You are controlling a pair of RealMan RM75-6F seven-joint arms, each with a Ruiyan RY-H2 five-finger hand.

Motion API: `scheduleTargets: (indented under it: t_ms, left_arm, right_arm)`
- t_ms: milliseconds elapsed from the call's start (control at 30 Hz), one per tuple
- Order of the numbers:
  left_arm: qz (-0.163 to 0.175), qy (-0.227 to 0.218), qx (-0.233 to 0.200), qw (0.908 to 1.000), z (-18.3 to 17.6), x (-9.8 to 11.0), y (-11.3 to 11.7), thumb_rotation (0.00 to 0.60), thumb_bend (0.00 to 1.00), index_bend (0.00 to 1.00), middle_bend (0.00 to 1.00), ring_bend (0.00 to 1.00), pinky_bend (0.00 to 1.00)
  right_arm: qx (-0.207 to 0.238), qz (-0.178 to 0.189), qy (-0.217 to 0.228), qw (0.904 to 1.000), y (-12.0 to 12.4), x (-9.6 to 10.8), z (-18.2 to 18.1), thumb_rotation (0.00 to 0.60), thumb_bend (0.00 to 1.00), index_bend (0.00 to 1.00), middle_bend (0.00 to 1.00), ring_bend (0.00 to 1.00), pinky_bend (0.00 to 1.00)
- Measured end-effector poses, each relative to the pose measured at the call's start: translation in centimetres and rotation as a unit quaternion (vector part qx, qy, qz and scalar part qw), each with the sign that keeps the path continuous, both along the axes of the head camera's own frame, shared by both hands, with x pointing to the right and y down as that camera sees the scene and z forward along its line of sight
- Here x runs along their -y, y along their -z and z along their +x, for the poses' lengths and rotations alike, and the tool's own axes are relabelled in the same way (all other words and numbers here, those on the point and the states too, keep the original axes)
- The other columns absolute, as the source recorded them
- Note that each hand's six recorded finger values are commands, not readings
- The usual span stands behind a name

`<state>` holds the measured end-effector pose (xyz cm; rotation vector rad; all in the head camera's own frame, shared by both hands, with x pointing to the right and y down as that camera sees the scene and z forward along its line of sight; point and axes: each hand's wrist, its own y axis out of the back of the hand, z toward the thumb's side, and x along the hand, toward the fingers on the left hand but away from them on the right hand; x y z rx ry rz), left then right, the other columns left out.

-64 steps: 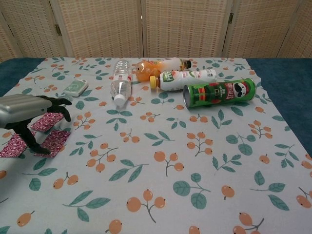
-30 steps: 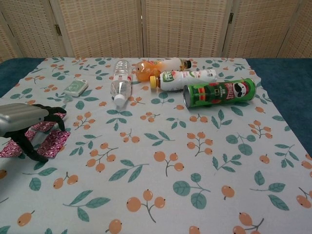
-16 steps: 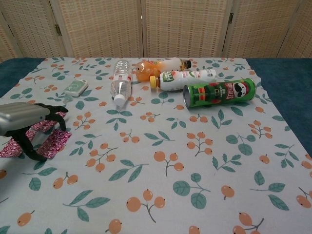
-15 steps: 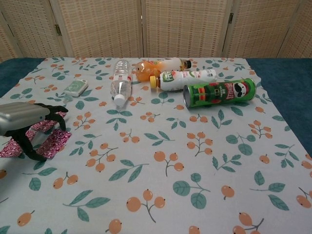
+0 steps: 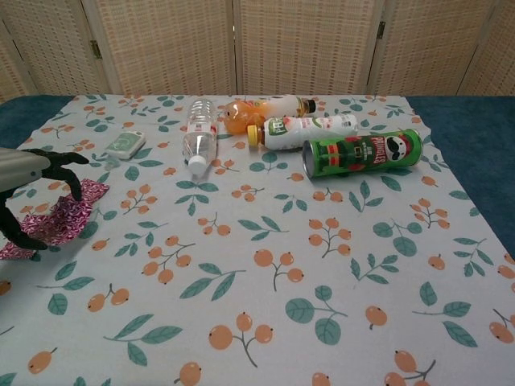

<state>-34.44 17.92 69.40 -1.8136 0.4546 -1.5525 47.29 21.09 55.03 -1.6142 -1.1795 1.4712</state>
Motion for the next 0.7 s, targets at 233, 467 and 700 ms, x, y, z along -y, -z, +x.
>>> scheduleTargets:
  t_ms: [233,467,700]
  left_arm:
    - [0.004,0.016,0.02,0.9997,-2.3,0.0,-0.2,0.599,0.18,0.35,0.02,0.0,0.0]
    - [0.002,0.03,0.035,0.9989,-4.2,0.0,-1.3,0.6,0.18,0.33,0.02,0.0,0.0]
    - [-0.008,0.045,0.045,0.9979,-5.6,-0.5,-2.2,0.6,0.18,0.32,0.02,0.0,0.0]
  right_arm:
    - [0.001,0.001,0.004,1.0,-0.1,0.2,-0.3,0.471,0.16,0.0,0.0,0.0,0.0]
    - [0.003,0.002,0.006,1.0,0.0,0.2,-0.5,0.47,0.16,0.0,0.0,0.0,0.0]
    - [0.003,0.004,0.003,1.0,0.2,0.0,-0.4,0.469,0.16,0.0,0.0,0.0,0.0]
